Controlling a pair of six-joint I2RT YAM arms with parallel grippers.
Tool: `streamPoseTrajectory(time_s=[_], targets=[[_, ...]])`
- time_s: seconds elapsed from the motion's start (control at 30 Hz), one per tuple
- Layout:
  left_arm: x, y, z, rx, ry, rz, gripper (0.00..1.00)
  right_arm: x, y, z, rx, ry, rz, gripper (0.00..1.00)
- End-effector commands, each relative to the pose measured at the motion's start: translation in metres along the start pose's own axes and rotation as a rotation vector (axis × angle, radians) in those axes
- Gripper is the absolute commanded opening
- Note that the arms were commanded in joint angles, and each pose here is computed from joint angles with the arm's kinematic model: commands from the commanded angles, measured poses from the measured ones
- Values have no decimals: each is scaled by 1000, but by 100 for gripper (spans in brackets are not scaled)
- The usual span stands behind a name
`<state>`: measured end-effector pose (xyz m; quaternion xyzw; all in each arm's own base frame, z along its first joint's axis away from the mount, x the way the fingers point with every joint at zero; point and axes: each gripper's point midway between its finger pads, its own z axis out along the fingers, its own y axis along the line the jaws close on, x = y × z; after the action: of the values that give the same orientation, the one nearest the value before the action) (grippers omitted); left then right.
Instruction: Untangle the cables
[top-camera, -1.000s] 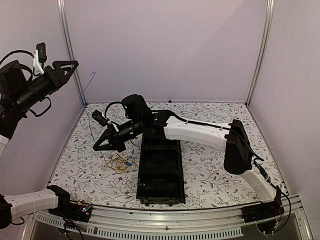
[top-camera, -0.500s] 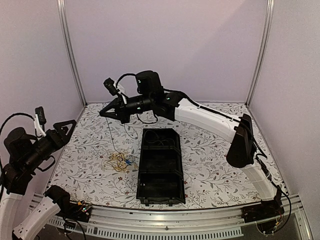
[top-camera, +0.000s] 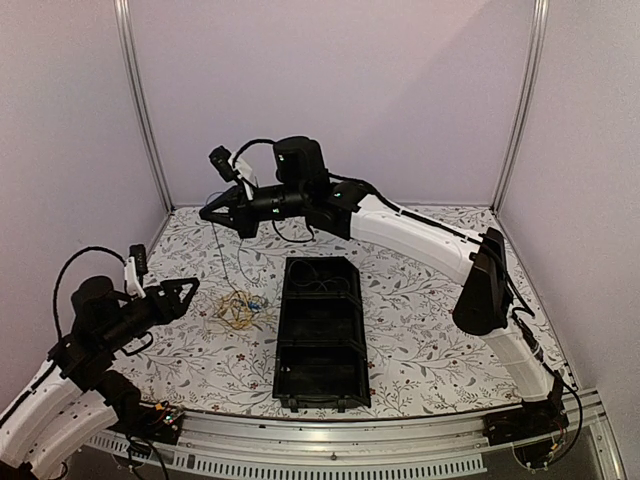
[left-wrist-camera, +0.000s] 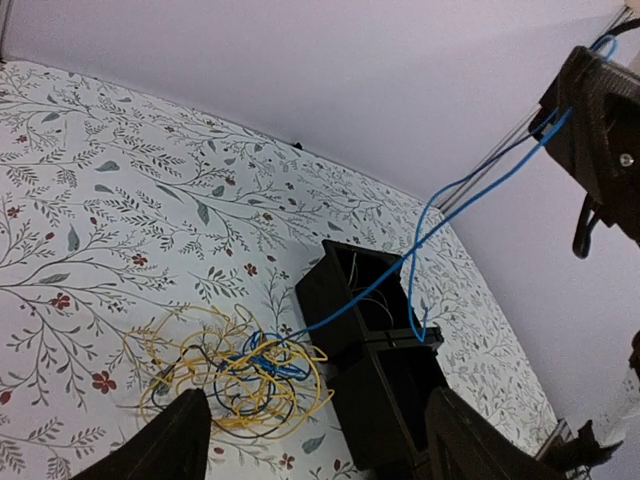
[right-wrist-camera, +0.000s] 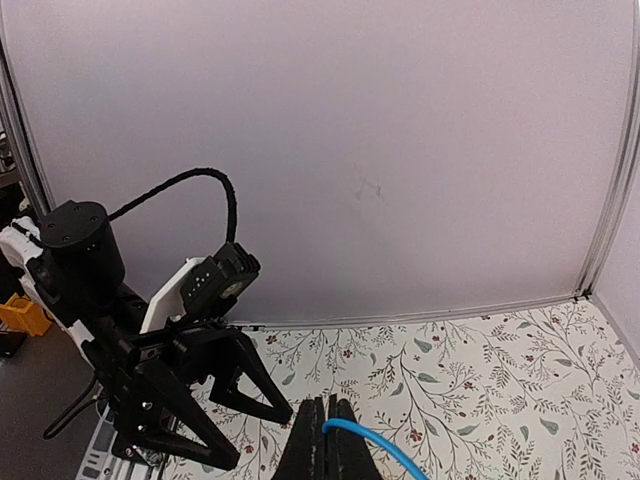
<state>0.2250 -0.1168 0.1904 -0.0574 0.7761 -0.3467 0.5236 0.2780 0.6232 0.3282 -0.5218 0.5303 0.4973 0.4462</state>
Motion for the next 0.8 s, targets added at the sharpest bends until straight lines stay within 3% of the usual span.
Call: streamPoseTrajectory(time_s=[0.0, 0.27, 0.43, 0.53, 0.77], targets=[[1, -13, 19, 27, -17, 116, 77, -42, 2, -12, 28, -87, -50, 0], [37, 0, 59, -188, 21, 269, 79, -45, 3, -13, 28, -91, -54, 0], [31, 23, 65, -293, -98, 256, 72, -47, 10, -15, -7, -86, -33, 0], [18, 20, 67, -249, -206, 266, 69, -52, 17, -18, -34, -85, -23, 0], [34, 5, 107, -129, -136, 347, 69, -59, 21, -21, -40, -93, -3, 0]])
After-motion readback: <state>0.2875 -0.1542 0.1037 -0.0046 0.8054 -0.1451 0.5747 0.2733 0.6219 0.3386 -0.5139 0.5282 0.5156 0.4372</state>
